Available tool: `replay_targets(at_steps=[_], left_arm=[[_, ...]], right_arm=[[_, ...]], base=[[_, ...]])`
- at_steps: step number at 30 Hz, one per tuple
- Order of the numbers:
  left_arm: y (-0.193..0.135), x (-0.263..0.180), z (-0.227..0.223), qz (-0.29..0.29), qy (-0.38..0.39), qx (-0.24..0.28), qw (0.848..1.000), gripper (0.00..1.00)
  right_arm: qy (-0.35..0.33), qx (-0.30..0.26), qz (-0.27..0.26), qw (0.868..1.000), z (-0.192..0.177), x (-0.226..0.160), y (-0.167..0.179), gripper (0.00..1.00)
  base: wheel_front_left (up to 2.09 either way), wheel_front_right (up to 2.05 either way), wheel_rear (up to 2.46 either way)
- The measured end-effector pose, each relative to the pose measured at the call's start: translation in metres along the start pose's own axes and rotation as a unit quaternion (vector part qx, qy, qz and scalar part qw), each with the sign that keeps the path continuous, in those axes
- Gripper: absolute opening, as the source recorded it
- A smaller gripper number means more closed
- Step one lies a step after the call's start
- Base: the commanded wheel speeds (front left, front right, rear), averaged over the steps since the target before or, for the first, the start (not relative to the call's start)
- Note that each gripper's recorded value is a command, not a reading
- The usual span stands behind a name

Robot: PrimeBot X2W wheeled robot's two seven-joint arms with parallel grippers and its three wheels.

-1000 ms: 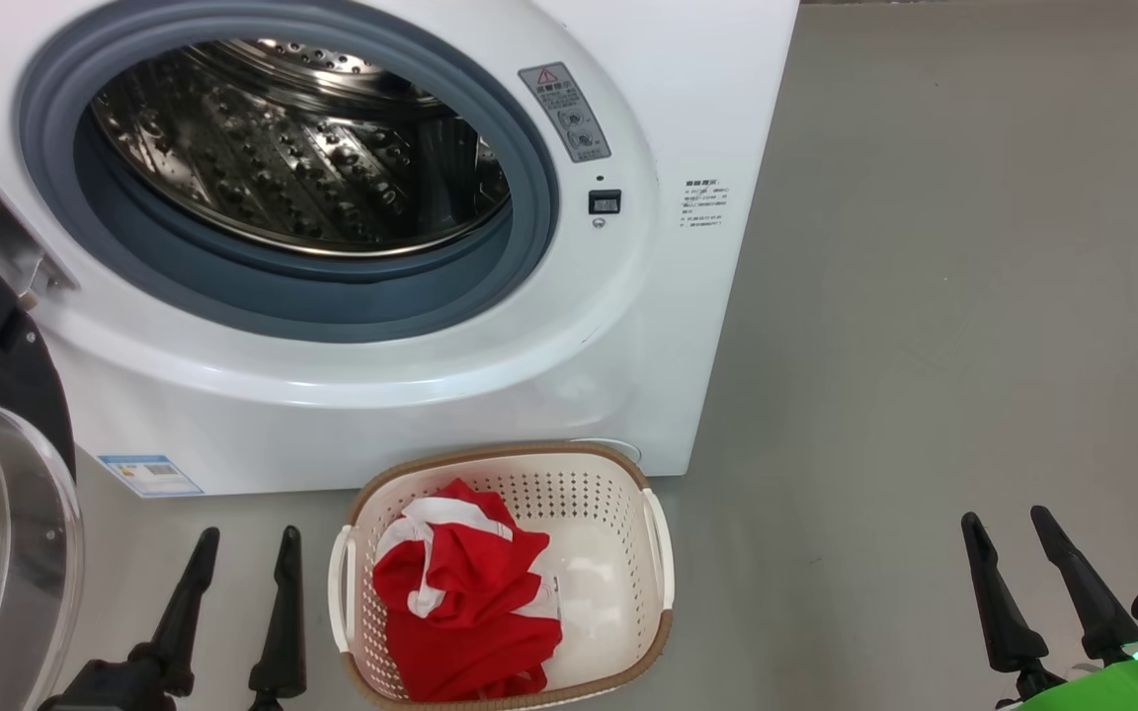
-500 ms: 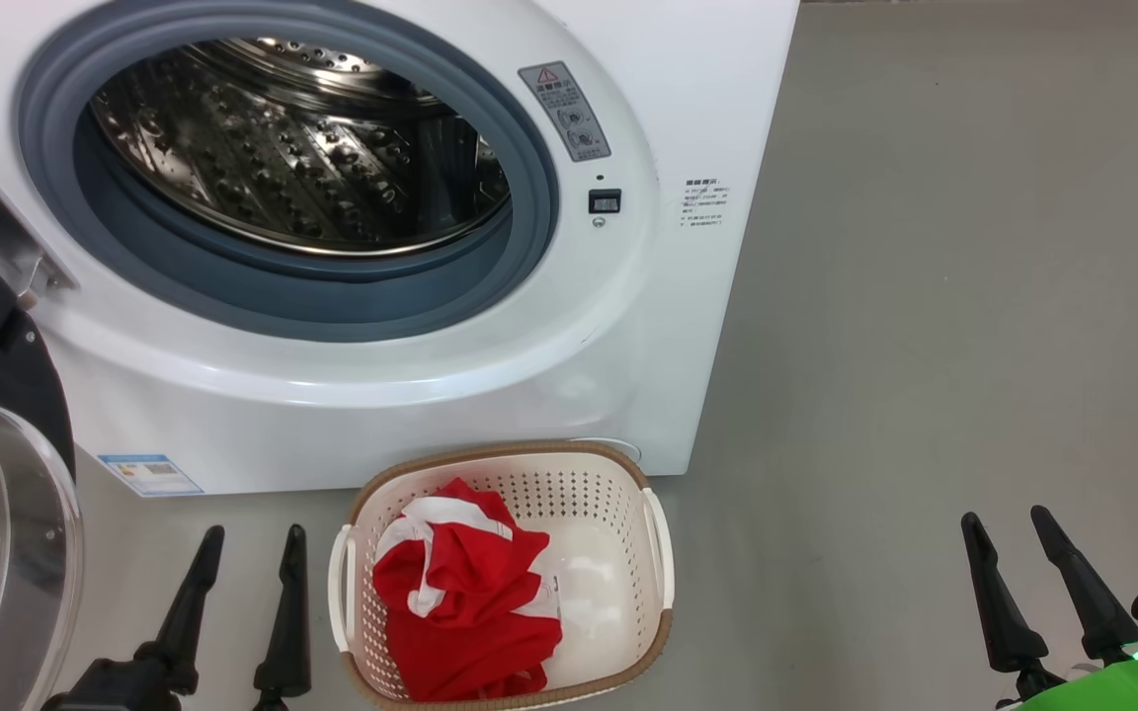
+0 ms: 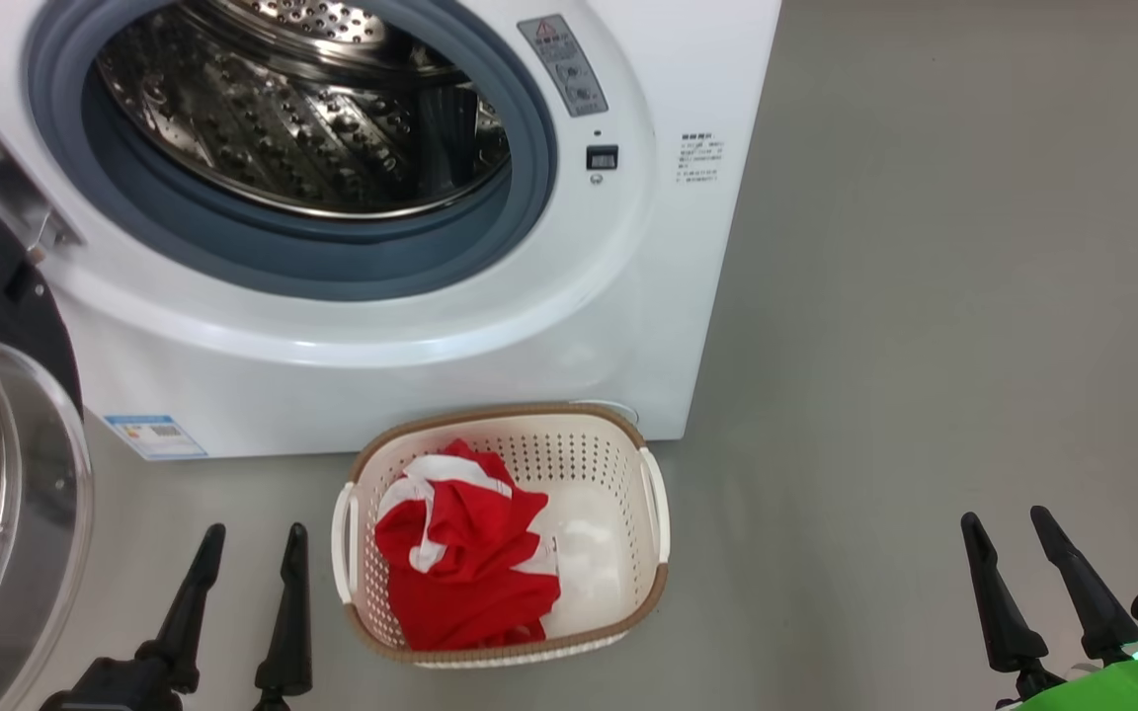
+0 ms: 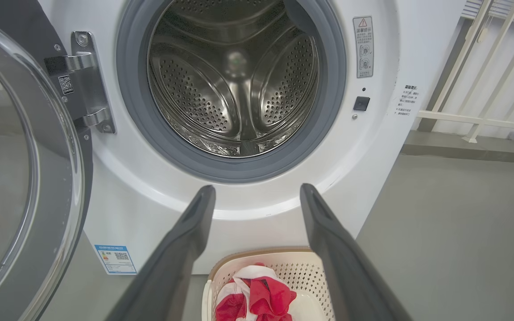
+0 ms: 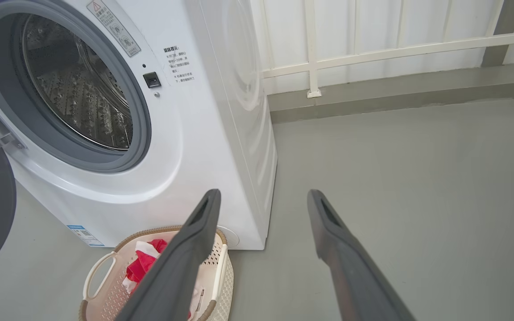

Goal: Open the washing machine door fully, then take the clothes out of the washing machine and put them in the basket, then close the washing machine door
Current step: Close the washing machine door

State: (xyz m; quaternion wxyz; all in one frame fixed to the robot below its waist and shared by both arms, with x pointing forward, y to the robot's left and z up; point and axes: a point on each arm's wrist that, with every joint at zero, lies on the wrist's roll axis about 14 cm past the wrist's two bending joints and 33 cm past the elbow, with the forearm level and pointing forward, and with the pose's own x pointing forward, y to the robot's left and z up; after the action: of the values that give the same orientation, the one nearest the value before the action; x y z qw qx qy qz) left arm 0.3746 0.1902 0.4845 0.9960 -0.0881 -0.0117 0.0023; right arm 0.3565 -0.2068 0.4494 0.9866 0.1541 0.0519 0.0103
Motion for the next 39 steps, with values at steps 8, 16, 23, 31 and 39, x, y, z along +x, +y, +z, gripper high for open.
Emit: replay_targets(at_steps=[8, 16, 23, 31, 39], left_arm=[[0.0, 0.001, 0.001, 0.0, -0.001, 0.0, 1.0, 1.0], [0.0, 0.001, 0.003, 0.0, -0.005, 0.001, 1.0, 1.0], [0.001, 0.001, 0.003, 0.0, -0.004, 0.001, 1.0, 1.0], [0.005, -0.002, 0.004, 0.009, -0.006, -0.002, 1.0, 1.0], [0.019, -0.012, 0.004, 0.038, -0.005, -0.017, 0.999, 1.0]], right_arm=[[0.002, 0.0, -0.001, 1.0, -0.001, 0.0, 0.0, 1.0], [0.003, 0.0, 0.0, 1.0, -0.002, 0.001, 0.0, 1.0], [0.004, 0.0, 0.0, 1.0, -0.003, 0.002, 0.0, 1.0], [0.005, 0.0, 0.009, 1.0, -0.003, 0.004, 0.005, 1.0], [0.017, -0.004, 0.042, 0.999, -0.01, 0.013, 0.024, 1.0]], base=[[-1.08, 1.08, 0.0], [-0.28, 0.28, 0.0], [0.0, 0.0, 0.0], [0.0, 0.0, 0.0], [0.0, 0.0, 0.0]])
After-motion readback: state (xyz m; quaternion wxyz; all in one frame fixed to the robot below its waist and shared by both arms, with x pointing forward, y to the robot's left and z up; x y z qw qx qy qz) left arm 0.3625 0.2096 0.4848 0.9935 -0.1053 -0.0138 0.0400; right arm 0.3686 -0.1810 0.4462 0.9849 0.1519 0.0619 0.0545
